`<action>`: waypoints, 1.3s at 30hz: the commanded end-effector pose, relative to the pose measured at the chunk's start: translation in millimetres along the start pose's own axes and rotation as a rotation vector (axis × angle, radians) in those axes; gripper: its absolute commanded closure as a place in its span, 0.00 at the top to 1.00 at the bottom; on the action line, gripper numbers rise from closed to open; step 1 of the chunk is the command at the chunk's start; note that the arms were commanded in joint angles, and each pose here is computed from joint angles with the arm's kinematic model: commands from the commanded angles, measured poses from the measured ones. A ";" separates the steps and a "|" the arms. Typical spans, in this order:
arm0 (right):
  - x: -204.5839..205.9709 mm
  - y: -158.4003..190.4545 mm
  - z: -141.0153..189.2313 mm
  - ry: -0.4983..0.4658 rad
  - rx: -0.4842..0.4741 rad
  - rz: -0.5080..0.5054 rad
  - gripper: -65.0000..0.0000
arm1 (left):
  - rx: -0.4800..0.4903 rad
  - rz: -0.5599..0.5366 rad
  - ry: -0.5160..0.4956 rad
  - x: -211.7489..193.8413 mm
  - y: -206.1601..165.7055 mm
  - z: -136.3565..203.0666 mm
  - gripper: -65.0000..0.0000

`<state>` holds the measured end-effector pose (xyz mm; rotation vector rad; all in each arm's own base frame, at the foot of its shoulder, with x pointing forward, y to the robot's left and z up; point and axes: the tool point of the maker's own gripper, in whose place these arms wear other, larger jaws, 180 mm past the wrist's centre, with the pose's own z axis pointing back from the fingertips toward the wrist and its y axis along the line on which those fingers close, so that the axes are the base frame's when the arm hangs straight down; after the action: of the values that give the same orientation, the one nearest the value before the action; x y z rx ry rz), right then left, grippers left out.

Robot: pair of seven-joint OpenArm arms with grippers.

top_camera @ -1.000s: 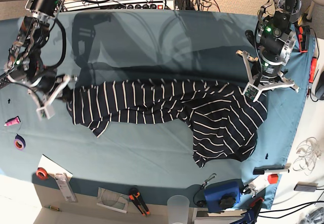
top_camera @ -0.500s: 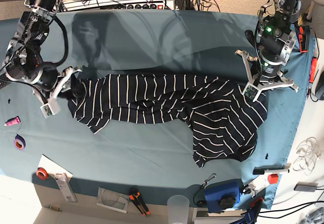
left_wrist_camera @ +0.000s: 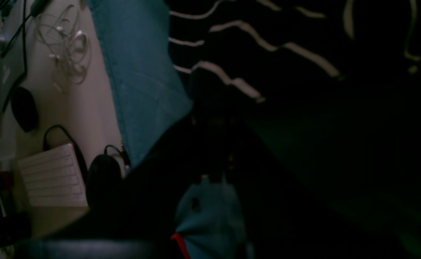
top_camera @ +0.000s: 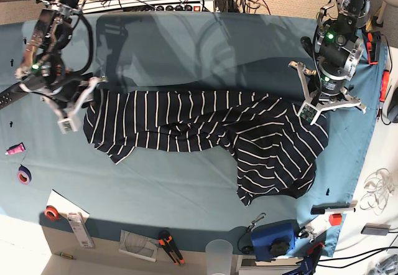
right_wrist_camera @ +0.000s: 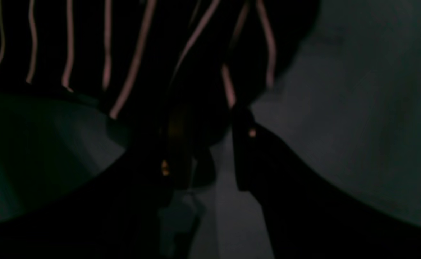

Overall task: Layout the t-shirt on the table in an organized manner, then fold the t-shirt properly
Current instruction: 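Regrasp the shirt end with the right gripper and adjust it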

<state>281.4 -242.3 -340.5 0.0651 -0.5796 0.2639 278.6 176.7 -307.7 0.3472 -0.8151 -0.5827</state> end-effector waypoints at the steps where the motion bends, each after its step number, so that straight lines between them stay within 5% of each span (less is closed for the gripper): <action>1: 10.2 -6.7 2.7 -0.028 -0.031 0.015 0.30 | 0.035 -0.004 -0.033 8.5 10.4 3.0 0.00; 18: 13.5 21.0 -32.0 0.032 -0.190 0.155 0.30 | 0.035 -0.004 -0.034 8.6 10.4 3.0 0.00; 21: 14.4 18.4 -32.5 0.036 -0.228 0.190 0.15 | 0.035 -0.004 -0.034 8.6 10.4 3.0 0.00; 23: 21.3 16.2 -32.0 0.001 -0.246 0.206 0.00 | 0.035 -0.004 -0.034 8.7 10.4 3.0 0.00; 30: 70.4 13.0 -22.9 -0.212 -0.288 0.257 0.00 | 0.035 -0.004 -0.044 10.3 10.3 3.1 0.00; 39: 116.1 0.9 -7.2 -0.279 -0.323 0.222 0.00 | 0.035 -0.004 -0.043 10.1 10.3 3.1 0.00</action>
<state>368.0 -211.7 -302.6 -0.2617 -0.8355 0.3773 279.2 175.7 -307.1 0.3443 -0.8221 -0.5840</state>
